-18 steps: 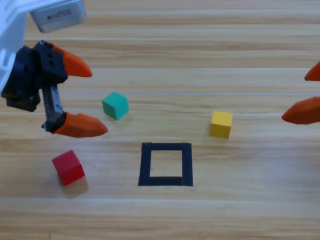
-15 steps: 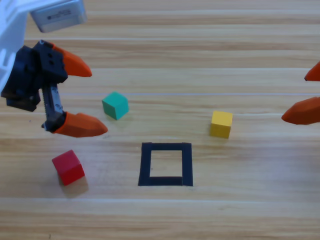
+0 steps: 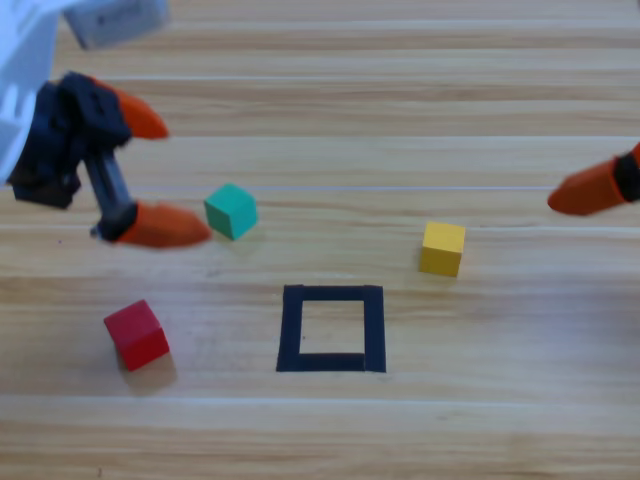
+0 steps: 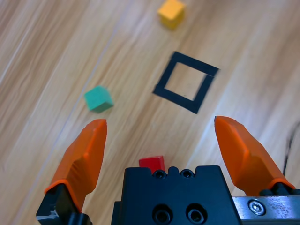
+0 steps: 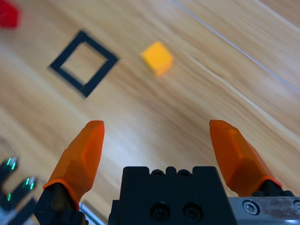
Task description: Stack the blocks in the rectangular block: red at the bottom, yellow in the middle, green on top
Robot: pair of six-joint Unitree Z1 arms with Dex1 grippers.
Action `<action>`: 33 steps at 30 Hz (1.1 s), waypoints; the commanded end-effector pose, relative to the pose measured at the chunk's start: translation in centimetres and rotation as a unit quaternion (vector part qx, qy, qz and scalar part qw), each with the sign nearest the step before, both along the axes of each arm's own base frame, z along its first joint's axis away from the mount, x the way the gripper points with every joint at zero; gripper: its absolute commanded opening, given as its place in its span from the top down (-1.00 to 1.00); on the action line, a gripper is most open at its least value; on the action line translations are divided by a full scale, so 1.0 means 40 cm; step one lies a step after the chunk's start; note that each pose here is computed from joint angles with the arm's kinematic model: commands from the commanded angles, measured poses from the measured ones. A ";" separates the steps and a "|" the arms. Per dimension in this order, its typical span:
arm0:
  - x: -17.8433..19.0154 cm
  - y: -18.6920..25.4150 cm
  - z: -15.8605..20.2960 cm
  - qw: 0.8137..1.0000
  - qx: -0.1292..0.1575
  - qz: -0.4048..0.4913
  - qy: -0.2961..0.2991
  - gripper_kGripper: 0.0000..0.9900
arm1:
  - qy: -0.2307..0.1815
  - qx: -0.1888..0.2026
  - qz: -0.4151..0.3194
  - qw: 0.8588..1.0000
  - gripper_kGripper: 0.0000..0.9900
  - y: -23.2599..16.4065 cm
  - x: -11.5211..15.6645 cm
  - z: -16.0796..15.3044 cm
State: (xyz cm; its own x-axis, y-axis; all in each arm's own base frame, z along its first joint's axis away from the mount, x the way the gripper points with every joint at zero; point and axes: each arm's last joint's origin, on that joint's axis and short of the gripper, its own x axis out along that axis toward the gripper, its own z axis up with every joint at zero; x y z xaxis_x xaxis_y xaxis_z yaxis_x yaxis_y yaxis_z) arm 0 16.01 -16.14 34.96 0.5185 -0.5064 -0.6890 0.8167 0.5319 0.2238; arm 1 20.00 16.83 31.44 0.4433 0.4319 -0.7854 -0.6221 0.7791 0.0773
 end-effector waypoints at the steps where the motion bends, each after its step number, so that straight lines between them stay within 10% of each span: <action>1: 0.019 -0.005 -0.028 0.987 -0.025 0.154 0.024 -0.91 | 0.045 -0.046 -0.074 0.995 -0.97 0.092 0.111 -0.120; 11: 0.117 -0.052 -0.158 0.856 -0.037 0.497 0.134 -0.95 | 0.083 -0.012 -0.199 0.976 -0.99 0.130 0.166 -0.168; 22: 0.183 -0.093 -0.194 0.752 -0.050 0.615 0.231 -0.97 | 0.141 0.035 -0.206 0.968 -0.99 0.234 0.203 -0.191; 33: 0.212 -0.067 -0.259 0.645 -0.053 0.700 0.302 -0.97 | 0.145 -0.037 -0.279 0.949 -0.99 0.345 0.283 -0.231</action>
